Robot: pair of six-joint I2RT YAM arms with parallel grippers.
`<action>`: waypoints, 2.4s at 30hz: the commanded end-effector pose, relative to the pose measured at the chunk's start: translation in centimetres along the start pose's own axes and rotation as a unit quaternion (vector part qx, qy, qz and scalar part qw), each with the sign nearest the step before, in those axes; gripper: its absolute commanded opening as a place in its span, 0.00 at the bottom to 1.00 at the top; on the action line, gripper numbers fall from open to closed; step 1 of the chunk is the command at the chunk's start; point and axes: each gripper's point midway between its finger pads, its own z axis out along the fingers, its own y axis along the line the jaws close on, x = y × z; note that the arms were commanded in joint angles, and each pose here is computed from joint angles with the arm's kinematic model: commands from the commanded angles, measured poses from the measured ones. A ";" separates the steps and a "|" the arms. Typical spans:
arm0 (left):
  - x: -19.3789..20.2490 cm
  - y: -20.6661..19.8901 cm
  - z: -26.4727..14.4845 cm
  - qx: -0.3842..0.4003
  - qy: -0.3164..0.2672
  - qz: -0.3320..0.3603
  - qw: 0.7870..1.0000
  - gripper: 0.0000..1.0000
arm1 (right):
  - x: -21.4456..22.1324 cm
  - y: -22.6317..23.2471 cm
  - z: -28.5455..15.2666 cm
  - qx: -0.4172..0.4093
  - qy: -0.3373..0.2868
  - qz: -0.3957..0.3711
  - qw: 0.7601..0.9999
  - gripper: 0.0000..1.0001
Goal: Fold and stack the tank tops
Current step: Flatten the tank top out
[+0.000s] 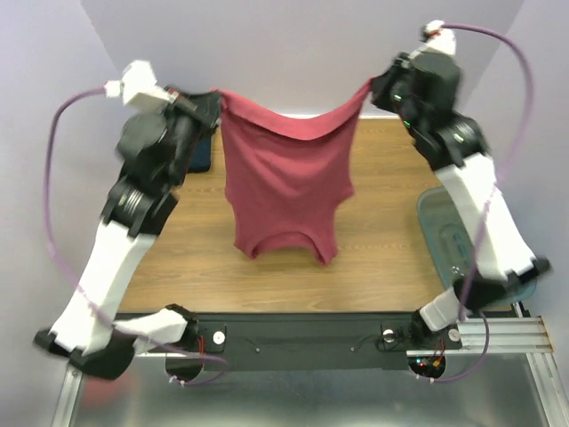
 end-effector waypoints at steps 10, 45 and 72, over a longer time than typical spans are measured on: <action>-4.7 -6.2 16.4 0.200 0.039 0.045 0.978 0.00 | -7.0 0.9 13.0 -0.074 -0.097 0.023 0.992 0.00; 35.8 25.4 -9.7 -0.184 0.398 -0.134 0.889 0.00 | 39.9 -26.8 -9.3 0.255 0.380 0.055 0.887 0.00; 36.0 26.1 -15.7 -0.195 0.440 -0.152 0.863 0.34 | 35.1 -25.3 -11.0 0.246 0.350 0.097 0.899 0.24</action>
